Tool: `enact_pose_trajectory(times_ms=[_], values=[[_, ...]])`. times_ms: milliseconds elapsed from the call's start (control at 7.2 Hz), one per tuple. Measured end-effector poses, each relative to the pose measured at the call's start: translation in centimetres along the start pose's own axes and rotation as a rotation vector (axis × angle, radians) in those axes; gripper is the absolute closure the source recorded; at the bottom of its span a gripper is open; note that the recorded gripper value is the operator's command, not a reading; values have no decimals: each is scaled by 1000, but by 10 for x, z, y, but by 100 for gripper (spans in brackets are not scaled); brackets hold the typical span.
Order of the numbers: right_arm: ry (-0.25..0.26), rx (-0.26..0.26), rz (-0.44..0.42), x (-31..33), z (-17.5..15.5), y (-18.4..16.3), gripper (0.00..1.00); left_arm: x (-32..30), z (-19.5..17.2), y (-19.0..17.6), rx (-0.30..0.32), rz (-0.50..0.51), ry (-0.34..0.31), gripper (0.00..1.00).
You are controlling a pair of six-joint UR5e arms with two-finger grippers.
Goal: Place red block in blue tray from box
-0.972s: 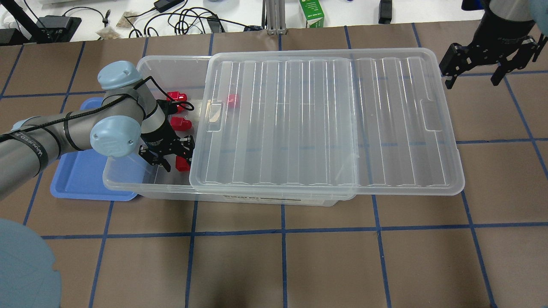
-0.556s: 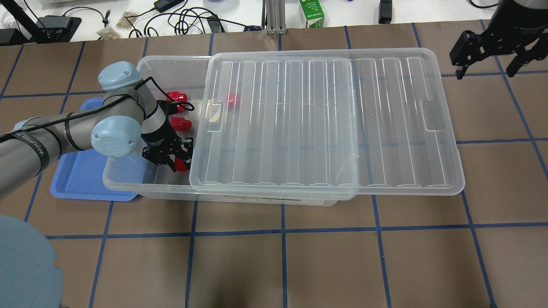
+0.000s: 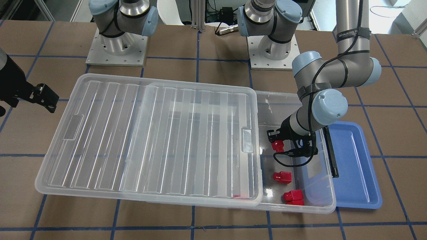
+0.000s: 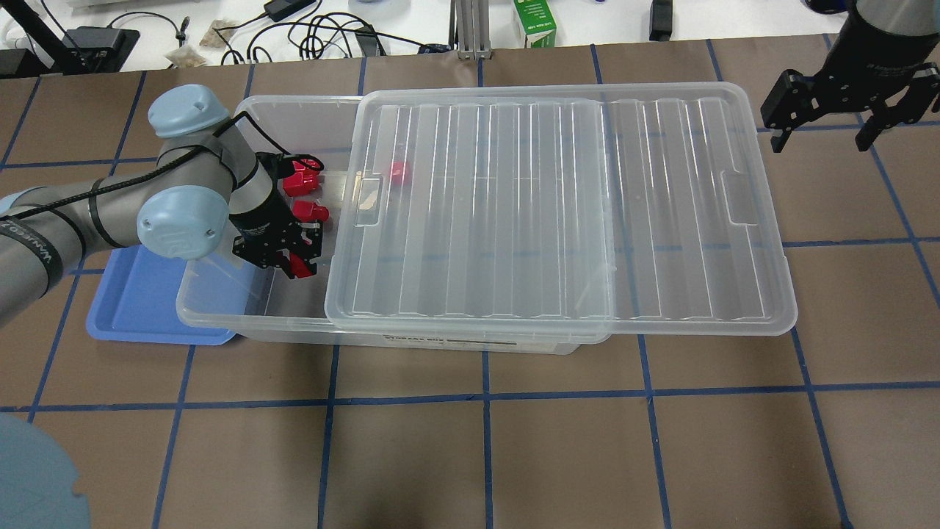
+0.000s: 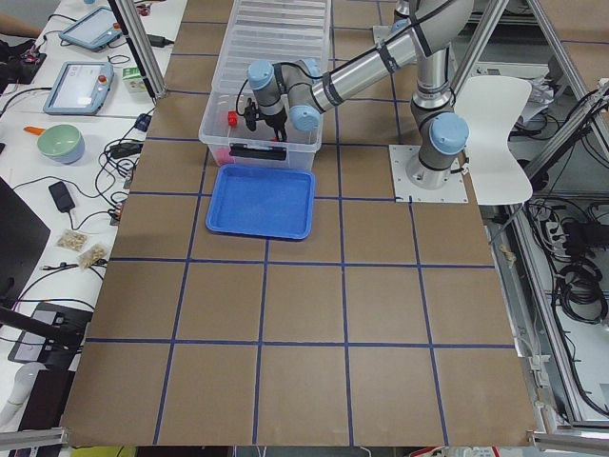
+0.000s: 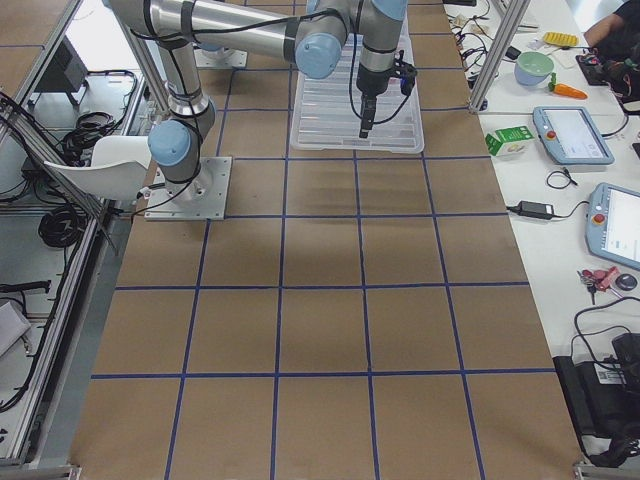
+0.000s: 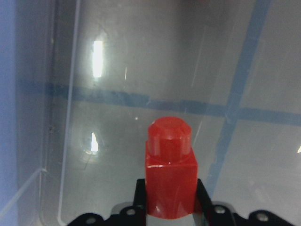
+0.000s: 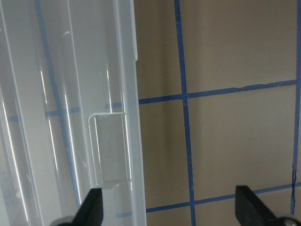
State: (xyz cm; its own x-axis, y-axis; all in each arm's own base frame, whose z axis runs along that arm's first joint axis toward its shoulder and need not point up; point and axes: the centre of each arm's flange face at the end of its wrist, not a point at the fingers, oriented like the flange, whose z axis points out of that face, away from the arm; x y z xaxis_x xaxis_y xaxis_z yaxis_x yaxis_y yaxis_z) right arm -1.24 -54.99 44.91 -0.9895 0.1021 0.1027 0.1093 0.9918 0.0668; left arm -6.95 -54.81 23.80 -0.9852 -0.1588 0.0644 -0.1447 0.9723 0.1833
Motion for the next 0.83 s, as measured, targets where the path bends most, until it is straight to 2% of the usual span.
enact_pose_trajectory(times_ms=[556,833], values=[[1,-47,23,19,34,0,0,2,-142,3,62,3,-8,100],[-5,-65,16,43,67,-14,0,-27,-172,-1,74,30,-39,100]])
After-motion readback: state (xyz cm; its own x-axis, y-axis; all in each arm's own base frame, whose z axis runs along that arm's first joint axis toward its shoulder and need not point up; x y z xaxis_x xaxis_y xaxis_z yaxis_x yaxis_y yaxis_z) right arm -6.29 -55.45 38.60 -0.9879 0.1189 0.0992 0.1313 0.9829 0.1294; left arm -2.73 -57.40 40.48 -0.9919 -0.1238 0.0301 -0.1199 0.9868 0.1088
